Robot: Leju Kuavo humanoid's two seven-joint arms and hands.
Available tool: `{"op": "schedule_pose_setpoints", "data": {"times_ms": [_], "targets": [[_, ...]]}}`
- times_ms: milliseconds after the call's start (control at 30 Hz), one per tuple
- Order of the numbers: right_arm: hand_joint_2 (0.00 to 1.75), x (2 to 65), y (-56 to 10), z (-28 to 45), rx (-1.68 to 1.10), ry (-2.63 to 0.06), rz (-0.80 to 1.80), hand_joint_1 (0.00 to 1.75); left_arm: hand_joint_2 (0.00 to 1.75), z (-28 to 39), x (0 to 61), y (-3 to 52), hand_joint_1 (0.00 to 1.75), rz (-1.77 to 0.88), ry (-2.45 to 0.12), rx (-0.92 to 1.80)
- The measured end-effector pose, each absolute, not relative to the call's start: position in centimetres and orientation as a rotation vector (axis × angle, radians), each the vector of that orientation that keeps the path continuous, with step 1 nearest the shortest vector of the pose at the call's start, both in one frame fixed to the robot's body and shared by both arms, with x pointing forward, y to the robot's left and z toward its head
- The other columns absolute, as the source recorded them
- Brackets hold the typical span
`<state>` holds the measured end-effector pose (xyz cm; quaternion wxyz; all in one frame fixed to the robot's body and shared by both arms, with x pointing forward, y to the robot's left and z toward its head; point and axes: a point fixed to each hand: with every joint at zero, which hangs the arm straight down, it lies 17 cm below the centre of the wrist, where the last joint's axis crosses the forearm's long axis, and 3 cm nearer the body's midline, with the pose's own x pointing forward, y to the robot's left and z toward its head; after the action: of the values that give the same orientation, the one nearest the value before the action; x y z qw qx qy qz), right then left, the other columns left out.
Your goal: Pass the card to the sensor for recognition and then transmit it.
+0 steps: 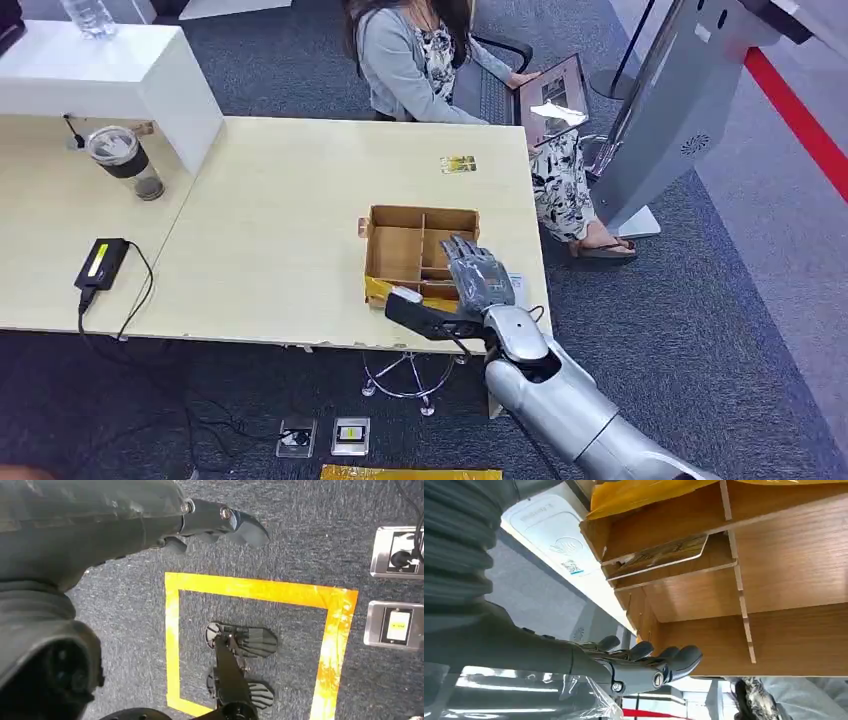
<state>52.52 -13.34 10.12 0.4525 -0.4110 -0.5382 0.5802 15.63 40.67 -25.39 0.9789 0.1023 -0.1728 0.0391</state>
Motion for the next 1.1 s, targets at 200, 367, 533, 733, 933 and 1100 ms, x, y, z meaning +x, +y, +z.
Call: {"op": "schedule_pose_setpoints", "data": {"times_ms": [200,367,533,733,933,1100], "targets": [[1.75,52.4,-13.1,10.2,-1.018,-1.334,1.441,0.0,0.0,-25.4,15.6,40.7,0.0,0.078,-0.348,0.206],[1.75,52.4,-13.0,10.3,-1.025,-1.336,1.445,0.0,0.0,-25.4,15.6,40.7,0.0,0.078,-0.348,0.205],[1.75,52.5,-12.9,10.5,-1.028,-1.34,1.449,0.0,0.0,-25.4,15.6,40.7,0.0,0.078,-0.348,0.205],[1.75,52.6,-12.5,10.8,-1.034,-1.352,1.463,0.0,0.0,-25.4,15.6,40.7,0.0,0.078,-0.348,0.206],[1.75,52.5,-12.1,10.8,-1.031,-1.357,1.47,0.0,0.0,-25.4,15.6,40.7,0.0,0.078,-0.348,0.206],[1.75,52.7,-12.1,10.8,-1.036,-1.351,1.479,0.0,0.0,-25.4,15.6,40.7,0.0,0.078,-0.348,0.206]]}}
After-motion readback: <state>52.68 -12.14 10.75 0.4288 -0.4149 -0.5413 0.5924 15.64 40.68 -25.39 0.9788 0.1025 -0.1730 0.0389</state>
